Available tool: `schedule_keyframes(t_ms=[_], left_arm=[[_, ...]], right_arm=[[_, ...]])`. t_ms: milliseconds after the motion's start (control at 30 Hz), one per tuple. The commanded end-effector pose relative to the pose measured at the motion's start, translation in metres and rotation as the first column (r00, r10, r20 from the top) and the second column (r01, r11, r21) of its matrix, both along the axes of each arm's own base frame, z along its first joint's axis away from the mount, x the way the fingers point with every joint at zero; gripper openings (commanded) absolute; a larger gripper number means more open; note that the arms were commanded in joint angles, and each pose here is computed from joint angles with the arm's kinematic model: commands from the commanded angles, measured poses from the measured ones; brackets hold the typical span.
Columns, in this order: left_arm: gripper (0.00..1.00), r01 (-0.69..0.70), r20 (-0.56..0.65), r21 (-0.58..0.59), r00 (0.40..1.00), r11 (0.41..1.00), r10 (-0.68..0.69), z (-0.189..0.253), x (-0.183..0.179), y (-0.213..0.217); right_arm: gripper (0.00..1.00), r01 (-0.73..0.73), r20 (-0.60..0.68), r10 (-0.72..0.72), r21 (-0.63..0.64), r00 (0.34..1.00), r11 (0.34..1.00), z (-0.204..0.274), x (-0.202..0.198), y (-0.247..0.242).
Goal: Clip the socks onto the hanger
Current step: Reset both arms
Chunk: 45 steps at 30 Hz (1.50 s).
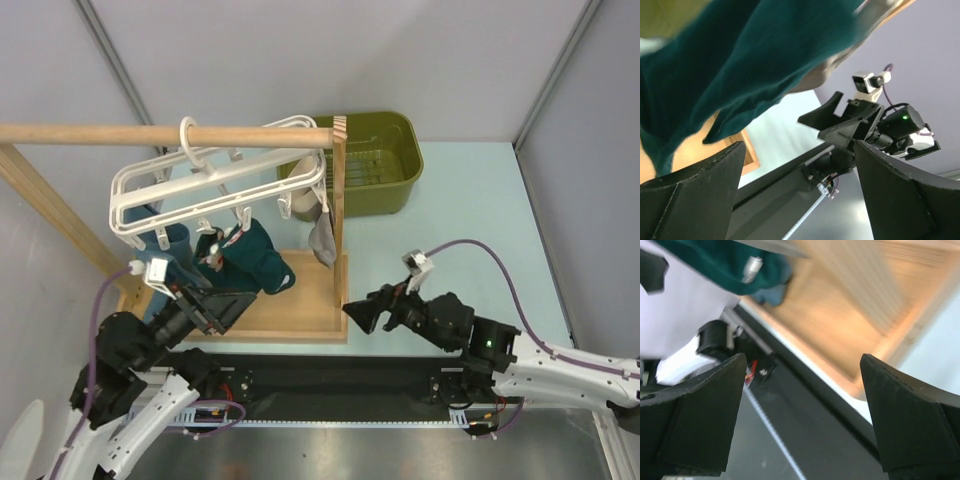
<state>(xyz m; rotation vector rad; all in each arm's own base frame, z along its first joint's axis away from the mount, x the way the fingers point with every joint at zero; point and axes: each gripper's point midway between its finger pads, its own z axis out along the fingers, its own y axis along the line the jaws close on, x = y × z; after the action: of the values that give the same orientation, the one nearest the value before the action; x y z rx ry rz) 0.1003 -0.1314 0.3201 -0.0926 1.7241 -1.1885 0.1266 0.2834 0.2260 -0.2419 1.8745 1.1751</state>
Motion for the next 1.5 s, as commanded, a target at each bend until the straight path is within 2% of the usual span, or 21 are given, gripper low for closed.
schedule_keyframes(t_ms=[0,33,67,100,133,167,200,267,300,367,400,467,500,567,633,667,733,767,800,1100,1467], left_arm=[[0.93,0.053,0.046,-0.034,0.998,0.998,-0.052,-0.017,0.005,-0.014],[0.94,0.058,0.081,-0.058,0.995,0.997,-0.053,-0.017,0.002,-0.013],[0.94,0.061,0.123,-0.085,0.991,0.995,-0.05,-0.013,0.003,-0.014],[0.95,0.051,0.106,-0.078,0.993,0.996,-0.042,-0.031,0.009,-0.017],[0.95,0.051,0.138,-0.104,0.99,0.993,-0.036,-0.031,0.007,-0.014],[0.96,0.045,0.138,-0.116,0.99,0.992,-0.029,-0.037,0.008,-0.014],[0.97,0.045,0.116,-0.11,0.993,0.993,-0.032,-0.053,0.013,-0.018],[0.97,0.067,0.092,-0.073,0.994,0.995,-0.06,-0.066,0.014,-0.024],[0.98,0.082,0.081,-0.054,0.994,0.995,-0.078,-0.078,0.015,-0.027],[1.0,0.098,0.081,-0.037,0.992,0.995,-0.095,-0.087,0.016,-0.032],[0.99,0.15,0.074,-0.021,0.986,0.988,-0.148,-0.1,0.014,-0.04],[1.0,0.194,0.122,-0.057,0.975,0.979,-0.186,-0.096,0.013,-0.049],[1.0,0.207,0.089,-0.061,0.975,0.976,-0.202,-0.113,0.017,-0.055],[1.0,0.271,0.155,-0.158,0.956,0.949,-0.247,-0.096,0.013,-0.064],[1.0,0.318,0.151,-0.237,0.945,0.918,-0.289,-0.107,0.013,-0.074],[0.99,0.342,0.223,-0.283,0.932,0.896,-0.285,-0.097,0.012,-0.073],[1.0,0.354,0.198,-0.332,0.933,0.874,-0.302,-0.113,0.014,-0.077],[1.0,0.373,0.252,-0.361,0.921,0.855,-0.296,-0.103,0.01,-0.075],[1.0,0.363,0.213,-0.379,0.929,0.851,-0.301,-0.115,0.013,-0.077],[1.0,0.378,0.184,-0.35,0.925,0.857,-0.332,-0.125,0.011,-0.08],[0.99,0.36,0.16,-0.357,0.932,0.862,-0.324,-0.129,0.014,-0.08]], right_arm=[[1.0,0.239,0.002,-0.239,0.012,0.971,0.971,-0.027,0.026,-0.043],[1.0,0.267,0.008,-0.268,0.064,0.963,0.962,-0.023,0.03,-0.048],[1.0,0.3,0.003,-0.301,0.094,0.954,0.949,-0.04,0.031,-0.06],[1.0,0.321,-0.005,-0.323,0.122,0.947,0.939,-0.045,0.032,-0.065],[1.0,0.33,-0.009,-0.334,0.179,0.943,0.927,-0.046,0.033,-0.07],[1.0,0.349,-0.016,-0.357,0.263,0.934,0.9,-0.039,0.033,-0.079],[1.0,0.359,-0.027,-0.365,0.265,0.93,0.895,-0.064,0.033,-0.082],[1.0,0.351,-0.025,-0.366,0.352,0.93,0.868,-0.064,0.032,-0.085],[1.0,0.338,-0.029,-0.348,0.322,0.937,0.884,-0.076,0.03,-0.08],[1.0,0.318,0.001,-0.337,0.326,0.941,0.89,-0.072,0.028,-0.075],[1.0,0.316,0.015,-0.339,0.322,0.941,0.892,-0.072,0.029,-0.074],[1.0,0.326,0.037,-0.359,0.337,0.933,0.883,-0.067,0.03,-0.075],[1.0,0.332,0.039,-0.367,0.348,0.929,0.877,-0.065,0.031,-0.076],[1.0,0.352,0.033,-0.39,0.369,0.92,0.86,-0.06,0.034,-0.08],[1.0,0.368,0.033,-0.407,0.364,0.913,0.855,-0.061,0.036,-0.083],[1.0,0.384,0.012,-0.418,0.369,0.909,0.846,-0.061,0.038,-0.085],[1.0,0.457,-0.031,-0.473,0.317,0.881,0.831,-0.077,0.046,-0.093],[1.0,0.473,-0.055,-0.483,0.324,0.874,0.819,-0.078,0.047,-0.096],[1.0,0.485,-0.072,-0.49,0.321,0.869,0.813,-0.081,0.049,-0.098],[1.0,0.512,-0.106,-0.503,0.26,0.858,0.818,-0.099,0.047,-0.104],[1.0,0.576,-0.175,-0.549,0.246,0.817,0.779,-0.112,0.044,-0.109]])
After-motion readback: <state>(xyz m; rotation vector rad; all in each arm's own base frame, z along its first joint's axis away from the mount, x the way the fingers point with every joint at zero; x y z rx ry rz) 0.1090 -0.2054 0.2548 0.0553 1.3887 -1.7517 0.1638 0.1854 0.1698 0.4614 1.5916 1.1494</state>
